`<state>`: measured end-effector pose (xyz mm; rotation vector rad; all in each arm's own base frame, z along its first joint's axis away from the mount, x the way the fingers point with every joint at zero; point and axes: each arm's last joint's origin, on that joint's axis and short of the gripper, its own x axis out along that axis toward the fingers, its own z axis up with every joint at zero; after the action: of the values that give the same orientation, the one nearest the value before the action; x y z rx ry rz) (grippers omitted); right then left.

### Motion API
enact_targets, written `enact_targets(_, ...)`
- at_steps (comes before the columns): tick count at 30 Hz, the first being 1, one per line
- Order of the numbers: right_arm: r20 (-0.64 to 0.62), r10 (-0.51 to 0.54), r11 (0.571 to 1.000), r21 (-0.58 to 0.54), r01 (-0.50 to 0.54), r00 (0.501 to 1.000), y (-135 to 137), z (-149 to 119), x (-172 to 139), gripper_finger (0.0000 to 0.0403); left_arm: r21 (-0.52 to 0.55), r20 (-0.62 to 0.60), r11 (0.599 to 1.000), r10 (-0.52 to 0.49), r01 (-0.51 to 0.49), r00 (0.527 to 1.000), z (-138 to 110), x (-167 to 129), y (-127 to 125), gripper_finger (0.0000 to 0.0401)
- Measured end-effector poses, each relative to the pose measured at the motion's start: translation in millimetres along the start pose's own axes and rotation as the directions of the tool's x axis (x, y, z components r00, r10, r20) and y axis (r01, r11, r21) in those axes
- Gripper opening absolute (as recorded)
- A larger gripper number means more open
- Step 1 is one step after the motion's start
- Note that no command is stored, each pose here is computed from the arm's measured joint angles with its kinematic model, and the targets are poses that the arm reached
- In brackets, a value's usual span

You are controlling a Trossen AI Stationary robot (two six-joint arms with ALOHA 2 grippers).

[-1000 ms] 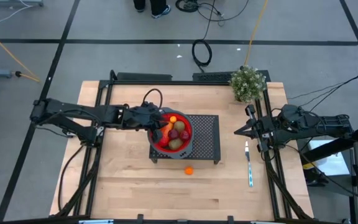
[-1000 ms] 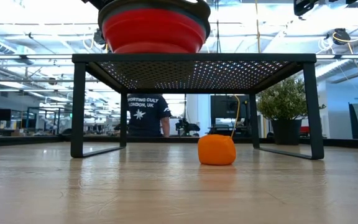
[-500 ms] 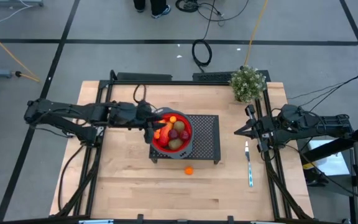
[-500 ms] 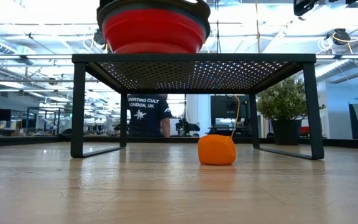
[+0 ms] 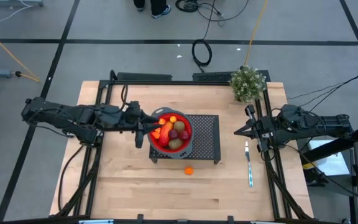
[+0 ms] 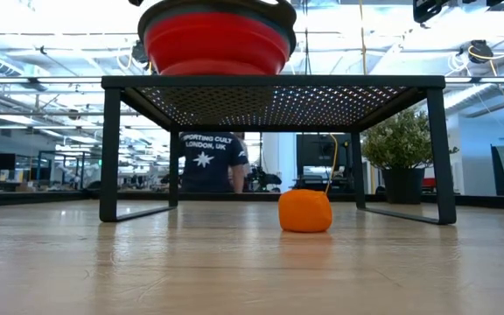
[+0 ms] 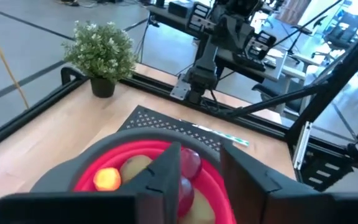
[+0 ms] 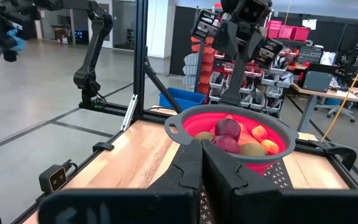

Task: Pick & Place Fruit
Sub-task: Put the tangerine into the red colander on the shelf

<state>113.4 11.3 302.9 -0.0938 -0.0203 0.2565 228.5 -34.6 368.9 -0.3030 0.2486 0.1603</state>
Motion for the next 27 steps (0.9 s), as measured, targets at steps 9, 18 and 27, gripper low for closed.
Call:
enact_targets(9,0.000,0.000,1.000,0.000,0.000,1.000,0.0,0.0,0.0,0.0000,0.014,-0.040,0.995,-0.099,0.100,0.994,-1.9,-2.0,-4.6,0.0007)
enact_targets(18,0.000,0.000,1.000,0.000,0.000,1.000,0.0,0.0,0.0,0.0000,0.070,-0.062,0.985,-0.153,0.157,0.986,-2.5,-2.2,-6.1,0.0004)
enact_targets(27,0.000,0.000,1.000,0.000,0.000,1.000,0.0,0.0,0.0,0.0000,0.137,-0.098,0.974,-0.166,0.179,0.981,-4.5,-6.0,-4.7,0.0002)
